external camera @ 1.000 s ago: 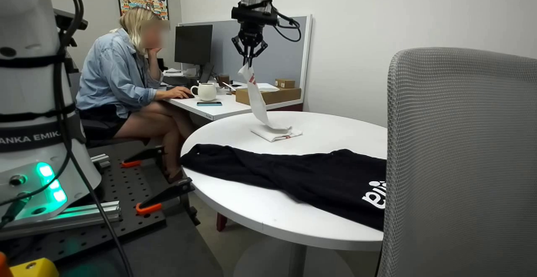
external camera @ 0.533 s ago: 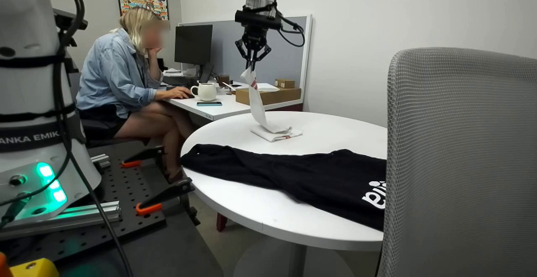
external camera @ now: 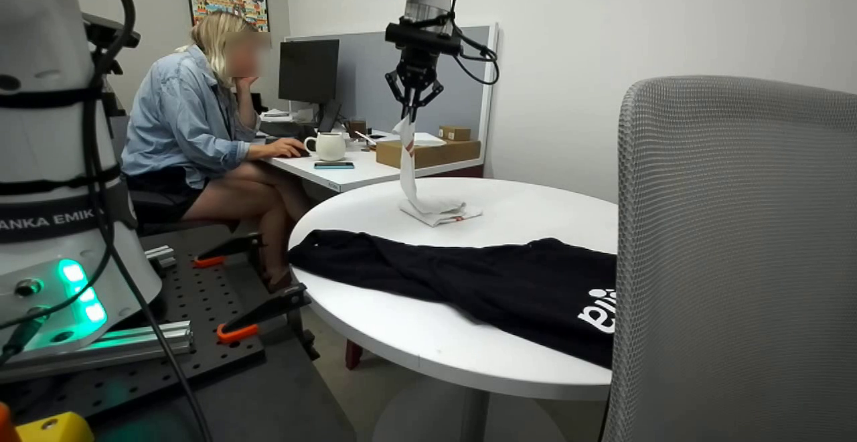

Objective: Fold the towel

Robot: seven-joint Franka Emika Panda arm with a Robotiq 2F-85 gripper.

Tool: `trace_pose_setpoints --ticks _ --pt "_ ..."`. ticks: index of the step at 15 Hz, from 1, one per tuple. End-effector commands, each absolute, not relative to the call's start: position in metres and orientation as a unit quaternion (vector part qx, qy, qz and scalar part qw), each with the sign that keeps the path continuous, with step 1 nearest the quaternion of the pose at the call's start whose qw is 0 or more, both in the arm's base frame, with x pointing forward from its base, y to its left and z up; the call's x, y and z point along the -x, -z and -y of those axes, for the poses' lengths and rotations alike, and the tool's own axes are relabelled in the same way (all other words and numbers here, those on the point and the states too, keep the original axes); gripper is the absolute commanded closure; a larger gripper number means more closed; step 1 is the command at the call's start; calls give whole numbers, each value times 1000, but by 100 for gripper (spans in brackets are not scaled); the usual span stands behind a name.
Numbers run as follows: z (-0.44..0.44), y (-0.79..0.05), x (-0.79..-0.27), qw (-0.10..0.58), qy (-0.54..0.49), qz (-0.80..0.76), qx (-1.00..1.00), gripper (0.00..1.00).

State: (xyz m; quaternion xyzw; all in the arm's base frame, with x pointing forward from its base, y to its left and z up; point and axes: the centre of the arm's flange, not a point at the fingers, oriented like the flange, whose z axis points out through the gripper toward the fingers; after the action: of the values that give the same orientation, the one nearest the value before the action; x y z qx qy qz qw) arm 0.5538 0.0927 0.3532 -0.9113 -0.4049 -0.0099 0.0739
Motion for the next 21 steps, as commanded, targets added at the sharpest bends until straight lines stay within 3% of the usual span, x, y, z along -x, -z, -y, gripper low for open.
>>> trace_pose_setpoints --ticks 1,10,21 --pt "-83 -375 -561 70 5 404 912 99" --pt "-62 -400 -571 -2 -38 432 901 99" --pt "-65 -362 -579 -6 -61 404 913 99"
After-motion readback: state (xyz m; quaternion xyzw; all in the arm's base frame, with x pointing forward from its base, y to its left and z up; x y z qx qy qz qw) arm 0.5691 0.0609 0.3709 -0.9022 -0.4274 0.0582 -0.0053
